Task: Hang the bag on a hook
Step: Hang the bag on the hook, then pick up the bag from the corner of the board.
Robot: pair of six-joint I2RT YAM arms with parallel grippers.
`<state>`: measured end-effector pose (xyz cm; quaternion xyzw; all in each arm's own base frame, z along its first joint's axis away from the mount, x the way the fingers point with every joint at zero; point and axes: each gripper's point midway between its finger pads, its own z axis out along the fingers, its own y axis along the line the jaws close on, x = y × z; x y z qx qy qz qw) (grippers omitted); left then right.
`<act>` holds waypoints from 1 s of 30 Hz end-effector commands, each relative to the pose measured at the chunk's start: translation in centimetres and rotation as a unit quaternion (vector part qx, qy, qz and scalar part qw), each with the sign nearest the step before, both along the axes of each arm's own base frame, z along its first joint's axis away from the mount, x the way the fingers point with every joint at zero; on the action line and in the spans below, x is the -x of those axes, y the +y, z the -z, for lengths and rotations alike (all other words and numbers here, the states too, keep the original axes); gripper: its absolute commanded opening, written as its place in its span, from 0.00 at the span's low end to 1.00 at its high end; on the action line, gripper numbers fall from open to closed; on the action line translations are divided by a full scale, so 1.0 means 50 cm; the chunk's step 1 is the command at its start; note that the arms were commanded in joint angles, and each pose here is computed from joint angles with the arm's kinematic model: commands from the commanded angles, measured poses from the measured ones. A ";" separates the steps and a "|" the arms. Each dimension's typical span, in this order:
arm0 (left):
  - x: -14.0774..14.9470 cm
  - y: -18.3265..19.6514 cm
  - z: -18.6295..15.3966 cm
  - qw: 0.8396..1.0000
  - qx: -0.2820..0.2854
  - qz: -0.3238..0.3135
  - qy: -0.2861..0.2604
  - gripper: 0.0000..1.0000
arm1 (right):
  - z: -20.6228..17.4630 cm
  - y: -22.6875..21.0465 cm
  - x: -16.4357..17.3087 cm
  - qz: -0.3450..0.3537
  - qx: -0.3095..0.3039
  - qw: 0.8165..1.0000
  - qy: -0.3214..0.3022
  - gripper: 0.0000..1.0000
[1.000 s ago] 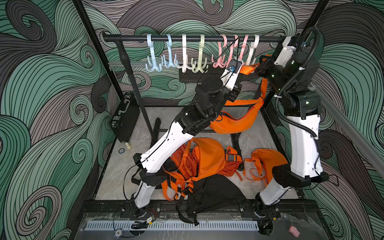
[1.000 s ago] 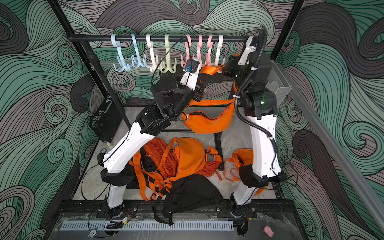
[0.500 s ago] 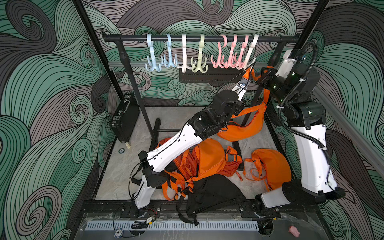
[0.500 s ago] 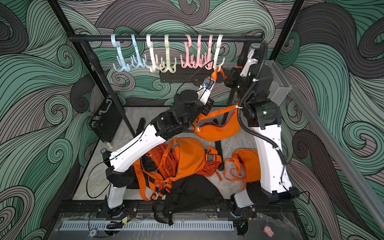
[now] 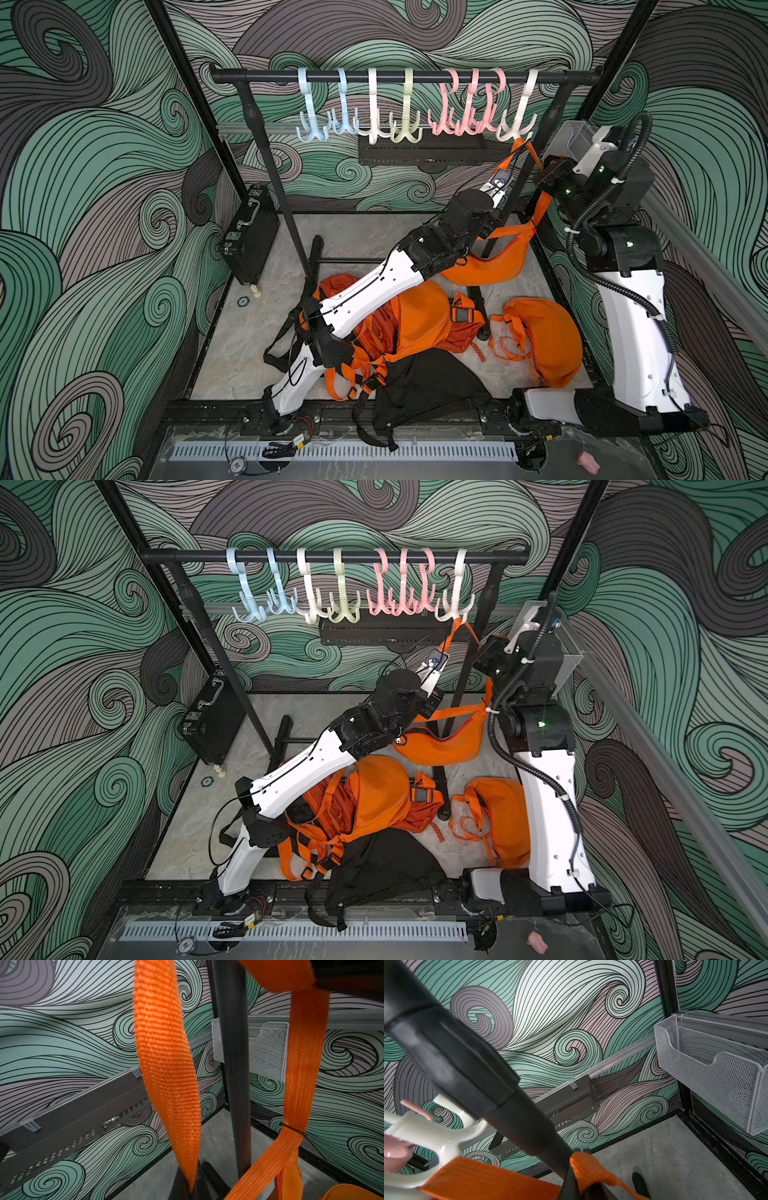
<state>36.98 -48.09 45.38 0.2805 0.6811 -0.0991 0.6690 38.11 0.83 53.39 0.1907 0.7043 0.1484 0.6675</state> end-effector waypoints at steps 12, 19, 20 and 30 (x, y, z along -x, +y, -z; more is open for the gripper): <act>0.052 0.087 -0.021 1.000 -0.013 0.013 0.022 0.98 | -0.017 -0.006 0.056 -0.005 0.012 1.000 -0.003 0.54; 0.094 0.177 0.050 0.996 -0.073 -0.002 0.052 0.98 | 0.035 -0.067 0.151 0.069 0.048 0.995 0.049 0.98; 0.102 0.193 0.066 0.995 -0.082 -0.005 0.059 0.99 | 0.053 -0.079 0.169 0.083 0.053 0.993 0.064 0.99; 0.180 0.371 0.192 0.986 -0.117 -0.049 0.106 0.98 | 0.411 -0.117 0.306 0.125 0.049 0.953 0.272 0.99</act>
